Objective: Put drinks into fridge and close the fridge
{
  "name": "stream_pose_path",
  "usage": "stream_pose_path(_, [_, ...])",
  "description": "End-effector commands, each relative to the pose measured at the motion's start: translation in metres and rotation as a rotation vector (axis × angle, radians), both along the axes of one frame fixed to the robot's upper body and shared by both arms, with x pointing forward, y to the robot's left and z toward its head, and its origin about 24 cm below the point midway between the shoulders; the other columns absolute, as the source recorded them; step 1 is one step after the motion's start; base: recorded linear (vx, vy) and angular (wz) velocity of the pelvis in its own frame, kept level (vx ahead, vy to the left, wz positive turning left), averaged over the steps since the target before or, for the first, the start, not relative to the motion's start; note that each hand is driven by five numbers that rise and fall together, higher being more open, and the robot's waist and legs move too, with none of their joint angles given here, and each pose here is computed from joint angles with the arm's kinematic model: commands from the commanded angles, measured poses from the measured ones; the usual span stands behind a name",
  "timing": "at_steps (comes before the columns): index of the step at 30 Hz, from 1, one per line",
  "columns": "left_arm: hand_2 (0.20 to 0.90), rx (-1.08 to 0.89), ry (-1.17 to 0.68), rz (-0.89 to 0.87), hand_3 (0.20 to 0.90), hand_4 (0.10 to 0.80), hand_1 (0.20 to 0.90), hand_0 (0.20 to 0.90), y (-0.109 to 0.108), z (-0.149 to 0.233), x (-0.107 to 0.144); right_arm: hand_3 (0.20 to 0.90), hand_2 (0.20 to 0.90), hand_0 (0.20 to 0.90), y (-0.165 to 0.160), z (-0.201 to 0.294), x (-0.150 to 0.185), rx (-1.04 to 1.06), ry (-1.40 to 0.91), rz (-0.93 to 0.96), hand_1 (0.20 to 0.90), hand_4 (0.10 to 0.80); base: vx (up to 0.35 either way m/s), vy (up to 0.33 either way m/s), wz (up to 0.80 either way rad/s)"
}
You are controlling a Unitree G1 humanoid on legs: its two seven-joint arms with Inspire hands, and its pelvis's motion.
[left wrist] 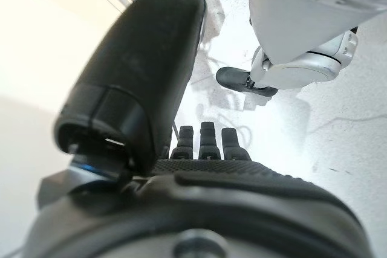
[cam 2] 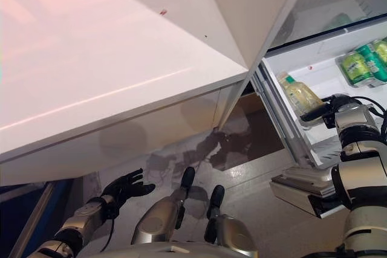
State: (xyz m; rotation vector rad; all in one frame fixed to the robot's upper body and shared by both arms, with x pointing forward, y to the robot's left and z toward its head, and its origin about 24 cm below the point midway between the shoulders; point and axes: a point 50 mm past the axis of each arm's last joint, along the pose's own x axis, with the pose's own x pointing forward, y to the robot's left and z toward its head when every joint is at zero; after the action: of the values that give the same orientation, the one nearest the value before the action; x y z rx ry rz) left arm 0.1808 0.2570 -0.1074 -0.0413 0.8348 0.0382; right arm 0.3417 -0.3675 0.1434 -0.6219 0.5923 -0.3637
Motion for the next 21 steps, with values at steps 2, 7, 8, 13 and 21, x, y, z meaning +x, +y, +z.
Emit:
stream_pose_path(2, [0.900,0.035,0.102,-0.005,0.900,0.800,0.900,0.900,0.003,-0.017,-0.041,0.900,0.900,0.900,-0.025,0.061,-0.014,-0.172,-0.182,0.001,0.900,0.800,0.036,0.074,-0.22])
stream_pose_path(7, [0.900,0.040,0.159,0.026,0.900,0.800,0.900,0.900,0.002,-0.026,-0.060,0.900,0.900,0.900,-0.026,0.084,-0.025,-0.128,-0.337,0.023,0.900,0.800,0.043,0.057,-0.21])
stream_pose_path(8, [0.900,0.041,0.174,0.034,0.900,0.800,0.900,0.900,0.002,-0.028,-0.064,0.900,0.900,0.900,-0.028,0.089,-0.028,-0.107,-0.372,0.027,0.900,0.800,0.030,0.045,-0.11])
stream_pose_path(13, [0.900,0.039,0.216,0.043,0.900,0.800,0.900,0.900,0.002,-0.035,-0.079,0.900,0.900,0.900,-0.028,0.107,-0.039,-0.029,-0.569,0.029,0.900,0.800,0.045,0.022,-0.19])
stream_pose_path(21, [0.900,0.032,0.270,0.021,0.900,0.800,0.900,0.900,-0.008,-0.044,-0.095,0.900,0.900,0.900,-0.020,0.125,-0.063,0.104,-1.132,-0.090,0.900,0.800,0.036,0.001,-0.13])
